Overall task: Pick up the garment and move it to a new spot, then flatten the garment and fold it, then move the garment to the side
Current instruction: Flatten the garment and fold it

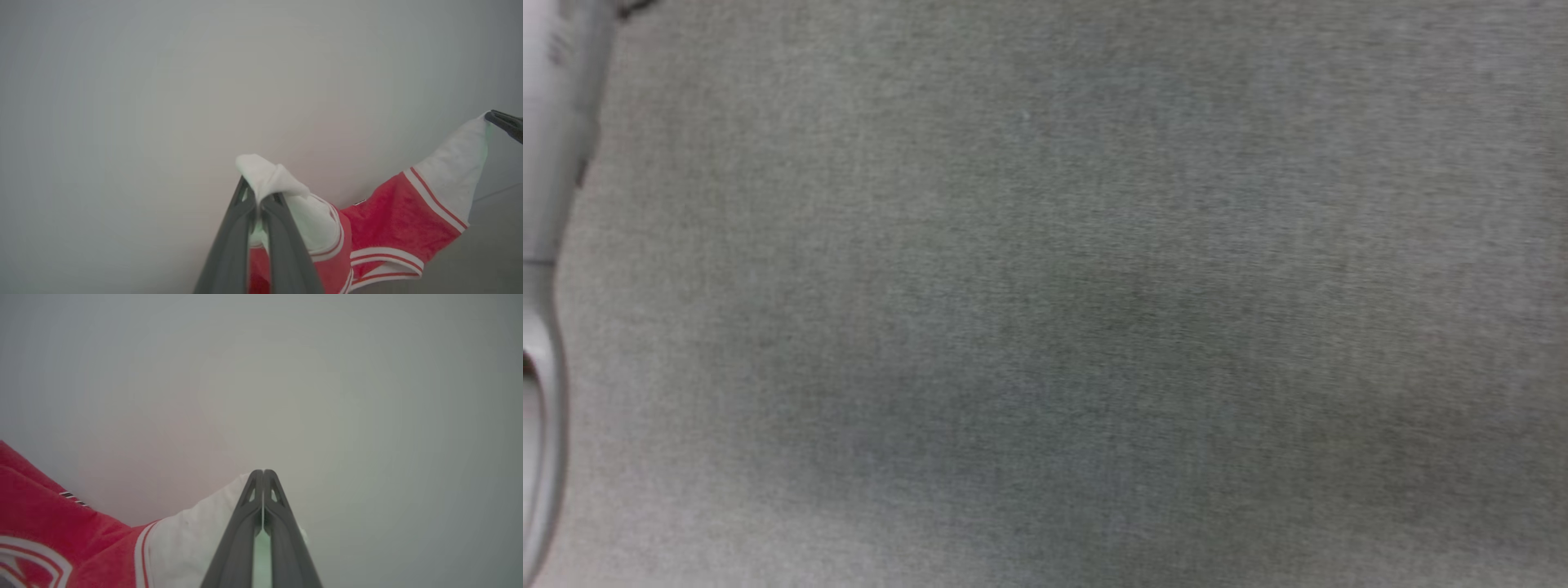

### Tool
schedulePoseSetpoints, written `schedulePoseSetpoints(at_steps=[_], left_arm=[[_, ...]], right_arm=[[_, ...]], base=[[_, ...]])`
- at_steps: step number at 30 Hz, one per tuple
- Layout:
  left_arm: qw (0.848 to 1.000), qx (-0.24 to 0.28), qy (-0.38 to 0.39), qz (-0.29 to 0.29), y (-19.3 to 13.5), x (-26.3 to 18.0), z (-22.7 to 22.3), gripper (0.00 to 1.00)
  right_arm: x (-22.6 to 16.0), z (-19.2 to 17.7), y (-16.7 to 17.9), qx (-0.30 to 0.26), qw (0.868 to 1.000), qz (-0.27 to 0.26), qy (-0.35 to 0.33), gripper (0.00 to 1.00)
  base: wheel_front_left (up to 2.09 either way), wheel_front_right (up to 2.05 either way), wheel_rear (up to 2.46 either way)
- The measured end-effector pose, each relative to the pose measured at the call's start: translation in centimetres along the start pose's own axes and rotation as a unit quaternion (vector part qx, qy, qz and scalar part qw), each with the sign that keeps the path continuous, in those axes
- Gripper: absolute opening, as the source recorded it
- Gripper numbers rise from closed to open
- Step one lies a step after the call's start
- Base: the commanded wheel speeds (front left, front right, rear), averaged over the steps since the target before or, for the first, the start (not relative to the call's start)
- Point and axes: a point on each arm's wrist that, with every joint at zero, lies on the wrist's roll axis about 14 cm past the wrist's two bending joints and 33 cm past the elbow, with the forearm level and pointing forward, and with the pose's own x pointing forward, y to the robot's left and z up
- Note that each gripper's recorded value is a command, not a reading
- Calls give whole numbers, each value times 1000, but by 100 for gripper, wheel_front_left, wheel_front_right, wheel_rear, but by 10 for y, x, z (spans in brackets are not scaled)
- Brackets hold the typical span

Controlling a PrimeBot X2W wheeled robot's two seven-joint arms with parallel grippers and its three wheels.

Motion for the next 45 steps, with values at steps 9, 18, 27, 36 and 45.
schedulePoseSetpoints(at_steps=[9, 18, 27, 36, 45], left_arm=[[992, -19, 122, 18, 16, -49, -44, 0], [972, -5, 233, 20, 20, -143, -62, 0], [966, 9, 254, 43, 18, -230, -47, 0], [961, -5, 273, 44, -5, -299, -21, 0], [950, -34, 306, 48, -35, -353, -10, 0]], right_arm=[[-33, -44, 24, 78, 995, 21, 62, 0], [-120, -63, 27, 153, 965, 36, 211, 0], [-209, -36, 14, 169, 939, 35, 296, 0], [-295, -5, 21, 209, 896, 50, 388, 0], [-376, 15, 27, 244, 845, 64, 472, 0]], base=[[0, 0, 0], [0, 0, 0], [0, 0, 0], [0, 0, 0], [0, 0, 0]])
